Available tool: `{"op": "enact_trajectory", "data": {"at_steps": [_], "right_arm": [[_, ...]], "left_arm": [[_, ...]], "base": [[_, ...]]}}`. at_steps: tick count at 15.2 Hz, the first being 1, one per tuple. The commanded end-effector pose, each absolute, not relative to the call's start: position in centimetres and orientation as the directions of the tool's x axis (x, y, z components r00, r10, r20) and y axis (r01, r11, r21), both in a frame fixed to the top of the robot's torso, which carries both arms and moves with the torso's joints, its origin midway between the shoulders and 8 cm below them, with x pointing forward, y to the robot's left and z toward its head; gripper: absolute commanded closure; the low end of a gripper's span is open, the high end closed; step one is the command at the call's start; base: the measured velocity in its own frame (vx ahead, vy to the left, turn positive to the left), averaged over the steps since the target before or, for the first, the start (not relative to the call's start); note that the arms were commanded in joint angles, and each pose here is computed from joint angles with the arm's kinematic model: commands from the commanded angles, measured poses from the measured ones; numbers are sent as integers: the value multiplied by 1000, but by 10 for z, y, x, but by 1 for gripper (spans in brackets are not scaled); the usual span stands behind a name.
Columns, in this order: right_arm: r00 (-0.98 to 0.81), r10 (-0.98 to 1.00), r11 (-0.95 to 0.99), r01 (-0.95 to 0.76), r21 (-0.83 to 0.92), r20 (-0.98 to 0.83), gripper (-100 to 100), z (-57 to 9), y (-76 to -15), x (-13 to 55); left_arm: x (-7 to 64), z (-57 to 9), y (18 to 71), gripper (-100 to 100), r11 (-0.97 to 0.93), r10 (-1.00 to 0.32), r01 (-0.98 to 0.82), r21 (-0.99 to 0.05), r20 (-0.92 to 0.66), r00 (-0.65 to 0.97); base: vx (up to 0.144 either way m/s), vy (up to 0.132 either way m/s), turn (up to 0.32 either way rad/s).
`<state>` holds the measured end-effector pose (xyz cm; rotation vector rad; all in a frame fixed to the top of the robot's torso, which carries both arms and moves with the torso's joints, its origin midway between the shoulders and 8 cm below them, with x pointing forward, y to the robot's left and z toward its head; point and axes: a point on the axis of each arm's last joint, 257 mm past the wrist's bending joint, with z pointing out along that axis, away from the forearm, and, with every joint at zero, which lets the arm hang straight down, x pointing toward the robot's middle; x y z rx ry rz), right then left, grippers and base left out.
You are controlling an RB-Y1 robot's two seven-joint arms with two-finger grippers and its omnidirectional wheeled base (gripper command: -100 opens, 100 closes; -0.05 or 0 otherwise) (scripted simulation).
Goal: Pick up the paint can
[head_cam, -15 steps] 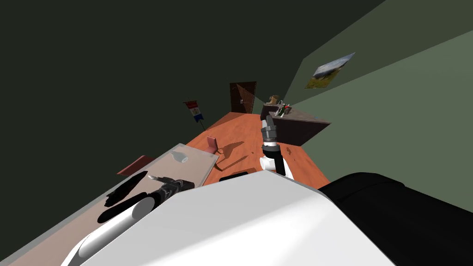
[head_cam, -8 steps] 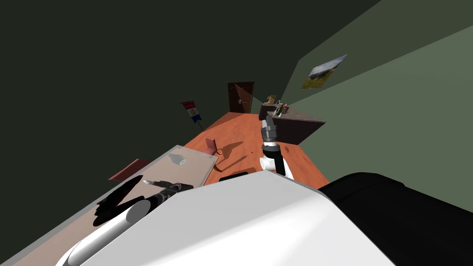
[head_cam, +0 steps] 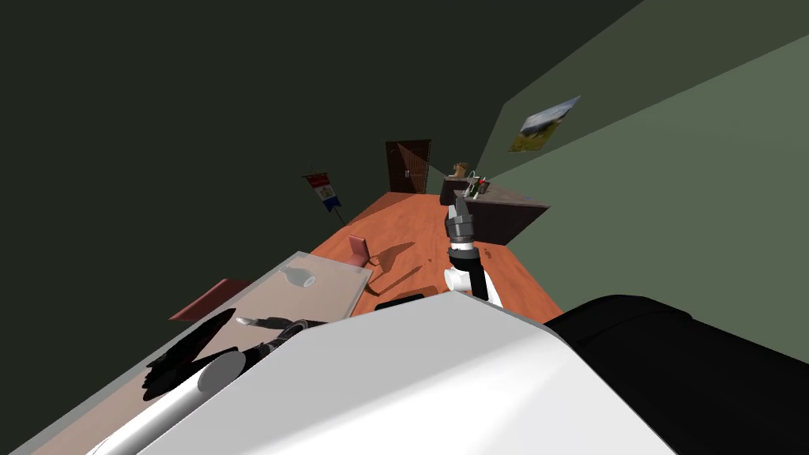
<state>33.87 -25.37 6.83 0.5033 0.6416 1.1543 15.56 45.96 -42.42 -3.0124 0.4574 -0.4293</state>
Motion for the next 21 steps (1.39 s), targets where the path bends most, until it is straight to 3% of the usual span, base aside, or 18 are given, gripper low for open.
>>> {"op": "enact_trajectory", "data": {"at_steps": [1,12,13,21], "right_arm": [[264,943,331,-670,664,-203,0,68,-254,339],[264,943,331,-670,664,-203,0,68,-254,339],[264,943,331,-670,664,-203,0,68,-254,339],[264,943,331,-670,664,-203,0,68,-254,339]], "left_arm": [[142,-427,457,-100,-965,-264,-257,-59,237,935],[142,-448,458,-100,-970,-242,-239,-43,228,943],[142,-448,458,100,-970,-243,-239,-44,228,943],[138,-433,456,100,-968,-249,-246,-44,228,941]], "base": [[16,26,-77],[-1,6,-27],[0,0,0],[4,1,15]]}}
